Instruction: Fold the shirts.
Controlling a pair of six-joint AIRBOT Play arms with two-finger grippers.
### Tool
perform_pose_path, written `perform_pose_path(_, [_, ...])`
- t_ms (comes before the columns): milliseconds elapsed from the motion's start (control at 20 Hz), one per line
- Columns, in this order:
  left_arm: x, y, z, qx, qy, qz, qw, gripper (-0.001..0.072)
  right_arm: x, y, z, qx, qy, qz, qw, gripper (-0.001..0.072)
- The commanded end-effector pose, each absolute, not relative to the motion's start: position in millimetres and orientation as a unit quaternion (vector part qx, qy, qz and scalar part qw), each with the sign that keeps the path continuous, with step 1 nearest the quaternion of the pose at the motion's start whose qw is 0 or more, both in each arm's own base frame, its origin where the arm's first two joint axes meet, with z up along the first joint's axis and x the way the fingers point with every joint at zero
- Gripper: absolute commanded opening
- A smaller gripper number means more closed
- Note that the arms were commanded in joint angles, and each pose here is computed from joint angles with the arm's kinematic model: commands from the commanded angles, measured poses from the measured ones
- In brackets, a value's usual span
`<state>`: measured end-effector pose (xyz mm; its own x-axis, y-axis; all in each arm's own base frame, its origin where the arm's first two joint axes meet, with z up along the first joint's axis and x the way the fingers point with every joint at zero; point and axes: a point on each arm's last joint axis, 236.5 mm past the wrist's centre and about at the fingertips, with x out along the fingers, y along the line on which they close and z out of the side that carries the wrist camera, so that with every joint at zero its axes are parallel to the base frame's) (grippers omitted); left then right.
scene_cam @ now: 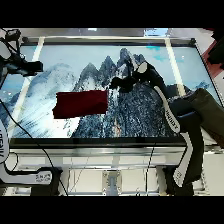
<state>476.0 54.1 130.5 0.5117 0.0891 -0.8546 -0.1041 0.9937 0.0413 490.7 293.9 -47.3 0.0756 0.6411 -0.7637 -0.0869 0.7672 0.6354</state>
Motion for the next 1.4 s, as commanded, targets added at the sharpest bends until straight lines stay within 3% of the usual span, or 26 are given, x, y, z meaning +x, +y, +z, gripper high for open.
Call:
perform_pose_path(0, [480, 51, 126, -0.013, 0.491, 0.049, 0.87, 0.0009, 473, 309, -81, 0.264, 0.668, 0.279, 0.637, 0.0687])
perform_pose_path(200, [481, 51, 122, -0.014, 0.495, 0.049, 0.868, 0.0009, 471, 357, -86, 0.313, 0.647, 0.316, 0.619, 0.0687])
perform_pose_path(500, [479, 50, 120, -0.003, 0.501, 0.041, 0.865, 0.0009, 459, 400, -95, 0.308, 0.637, 0.323, 0.629, 0.068])
perform_pose_path(650, [478, 50, 120, -0.002, 0.502, 0.041, 0.864, 0.0009, 445, 419, -88, 0.324, 0.643, 0.337, 0.607, 0.0652])
perform_pose_path(800, [476, 50, 119, 0.01, 0.507, 0.033, 0.861, 0.0009, 439, 440, -60, 0.374, 0.631, 0.369, 0.571, 0.0431])
perform_pose_path(850, [475, 50, 118, 0.011, 0.509, 0.032, 0.86, 0.0009, 439, 444, -50, 0.386, 0.622, 0.385, 0.562, 0.0317])
perform_pose_path(900, [475, 50, 118, 0.011, 0.509, 0.033, 0.86, 0.0009, 440, 448, -41, 0.396, 0.611, 0.399, 0.557, 0.005])
perform_pose_path(1050, [475, 50, 118, 0.012, 0.509, 0.032, 0.86, 0.0009, 455, 450, -8, 0.428, 0.556, 0.445, 0.556, 0.0031])
perform_pose_path(1350, [474, 50, 117, 0.017, 0.512, 0.028, 0.858, 0.0009, 527, 359, 42, 0.432, 0.483, 0.417, 0.637, 0.003])
